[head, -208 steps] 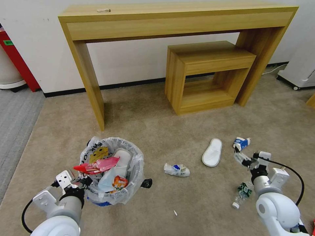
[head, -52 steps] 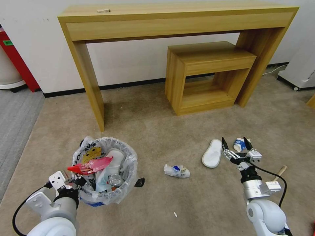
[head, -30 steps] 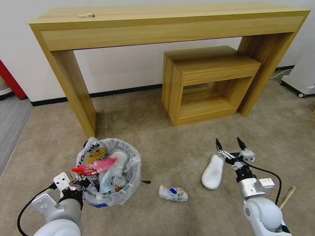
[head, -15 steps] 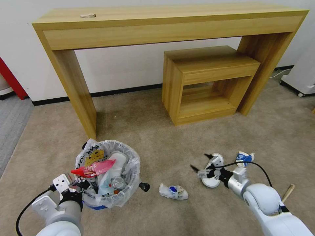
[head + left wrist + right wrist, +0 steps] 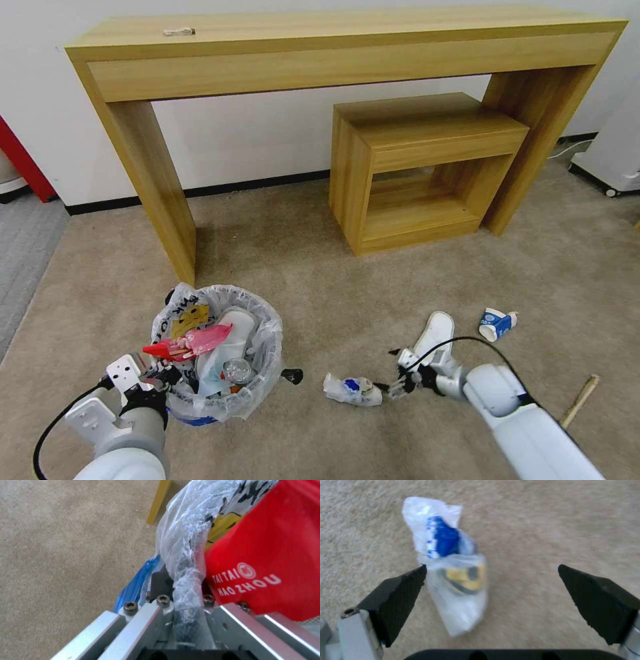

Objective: Pick up the trash bin and place the garbage on the floor into it.

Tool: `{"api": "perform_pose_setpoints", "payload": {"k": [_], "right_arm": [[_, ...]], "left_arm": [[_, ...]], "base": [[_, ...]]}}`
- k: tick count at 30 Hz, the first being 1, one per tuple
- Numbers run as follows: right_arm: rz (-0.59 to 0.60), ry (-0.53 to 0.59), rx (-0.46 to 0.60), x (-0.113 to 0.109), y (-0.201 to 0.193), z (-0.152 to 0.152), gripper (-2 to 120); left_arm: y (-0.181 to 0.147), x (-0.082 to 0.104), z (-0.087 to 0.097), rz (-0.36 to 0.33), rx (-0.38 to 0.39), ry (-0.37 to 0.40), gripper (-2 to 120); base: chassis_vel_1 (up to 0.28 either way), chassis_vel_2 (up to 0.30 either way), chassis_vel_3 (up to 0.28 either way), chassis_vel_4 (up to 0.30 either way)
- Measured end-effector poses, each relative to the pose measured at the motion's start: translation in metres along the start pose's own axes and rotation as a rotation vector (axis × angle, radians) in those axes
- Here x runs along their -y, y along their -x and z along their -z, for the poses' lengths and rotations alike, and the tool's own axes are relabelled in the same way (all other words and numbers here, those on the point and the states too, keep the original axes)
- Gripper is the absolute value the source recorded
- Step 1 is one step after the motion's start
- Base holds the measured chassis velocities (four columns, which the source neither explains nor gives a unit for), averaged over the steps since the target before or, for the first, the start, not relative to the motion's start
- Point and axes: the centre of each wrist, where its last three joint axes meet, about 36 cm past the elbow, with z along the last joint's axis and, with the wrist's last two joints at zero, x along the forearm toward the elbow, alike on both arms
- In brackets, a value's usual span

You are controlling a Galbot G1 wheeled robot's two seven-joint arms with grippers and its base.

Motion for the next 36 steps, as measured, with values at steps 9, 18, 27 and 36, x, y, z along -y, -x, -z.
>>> {"api": "perform_pose_setpoints", "payload": {"k": [9, 18, 27, 36], "right_arm": [[-0.024, -0.005, -0.006, -0.01, 0.041, 0.002, 94], [-0.025, -0.015, -0.065, -0.013, 0.039, -0.017, 60], [-0.051, -0.023, -0.061, -0.011, 0.026, -0.026, 31], [-0.105, 0.006, 0.036, -0.014, 0.004, -0.018, 2]], "left_arm": [[0.001, -0.003, 0.003, 0.001, 0.01, -0.002, 0], [0.001, -0.002, 0.003, -0.005, 0.008, -0.004, 0], [-0.001, -0.003, 0.004, -0.007, 0.013, -0.001, 0], [-0.003, -0.003, 0.004, -0.007, 0.016, 0.003, 0]], "base": [[0.0, 0.0, 0.0, 0.0], [0.0, 0.0, 0.0, 0.0], [0.0, 0.0, 0.0, 0.0], [0.0, 0.0, 0.0, 0.0]]}}
